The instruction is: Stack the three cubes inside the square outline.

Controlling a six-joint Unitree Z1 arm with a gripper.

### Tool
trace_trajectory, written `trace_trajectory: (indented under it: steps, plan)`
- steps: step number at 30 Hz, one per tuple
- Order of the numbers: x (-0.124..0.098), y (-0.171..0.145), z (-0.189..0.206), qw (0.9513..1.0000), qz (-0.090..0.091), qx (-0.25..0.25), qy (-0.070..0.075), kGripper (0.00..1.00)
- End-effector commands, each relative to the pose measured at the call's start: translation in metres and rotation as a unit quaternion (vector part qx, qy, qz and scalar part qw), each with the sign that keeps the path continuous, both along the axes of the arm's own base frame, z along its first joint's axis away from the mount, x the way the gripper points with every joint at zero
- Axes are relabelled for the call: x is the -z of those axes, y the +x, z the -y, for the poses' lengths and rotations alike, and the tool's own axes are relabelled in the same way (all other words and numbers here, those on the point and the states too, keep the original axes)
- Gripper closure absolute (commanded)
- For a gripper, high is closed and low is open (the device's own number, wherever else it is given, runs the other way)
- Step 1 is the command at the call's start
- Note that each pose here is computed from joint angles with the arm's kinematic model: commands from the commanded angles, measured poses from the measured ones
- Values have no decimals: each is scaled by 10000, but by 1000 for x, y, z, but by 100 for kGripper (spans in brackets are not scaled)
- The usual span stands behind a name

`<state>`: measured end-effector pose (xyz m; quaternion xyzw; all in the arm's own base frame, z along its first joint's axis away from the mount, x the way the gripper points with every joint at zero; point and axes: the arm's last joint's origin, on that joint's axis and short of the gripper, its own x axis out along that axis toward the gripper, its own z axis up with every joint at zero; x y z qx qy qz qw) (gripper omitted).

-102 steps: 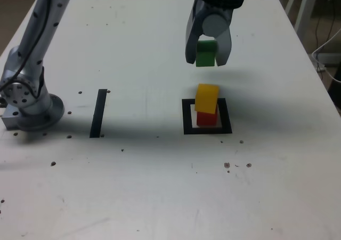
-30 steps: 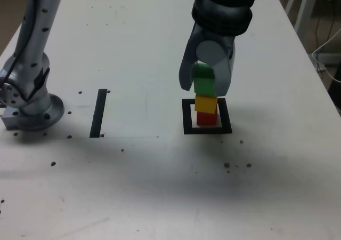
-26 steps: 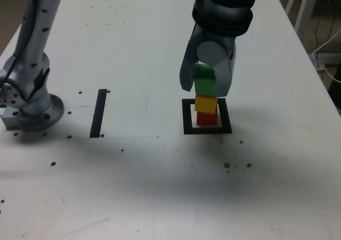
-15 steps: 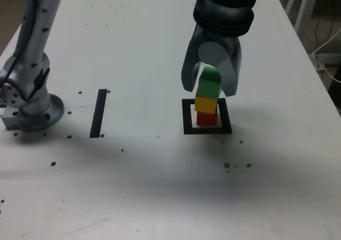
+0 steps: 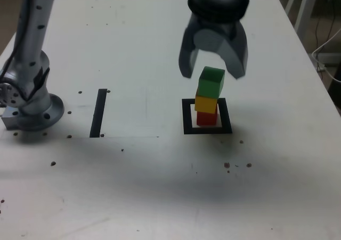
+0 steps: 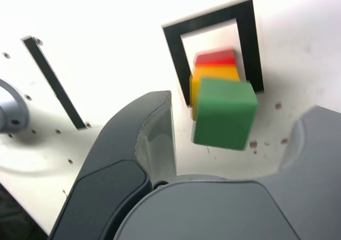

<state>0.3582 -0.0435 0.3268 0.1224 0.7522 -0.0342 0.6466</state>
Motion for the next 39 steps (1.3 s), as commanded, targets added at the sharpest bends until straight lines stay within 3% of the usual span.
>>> trace_trajectory:
  steps: [1, 6, 17, 32, 39]
  plan:
    - [-10, -12, -6, 10000, -20, -76, 50, 3]
    - [-20, -33, -18, 9996, 7, -265, 134, 3]
    - [-13, -88, -39, 9971, -300, -692, 136, 2]
    - [22, -162, -50, 9940, -475, -978, 113, 2]
    - [40, -187, -52, 9928, -543, -1072, 38, 2]
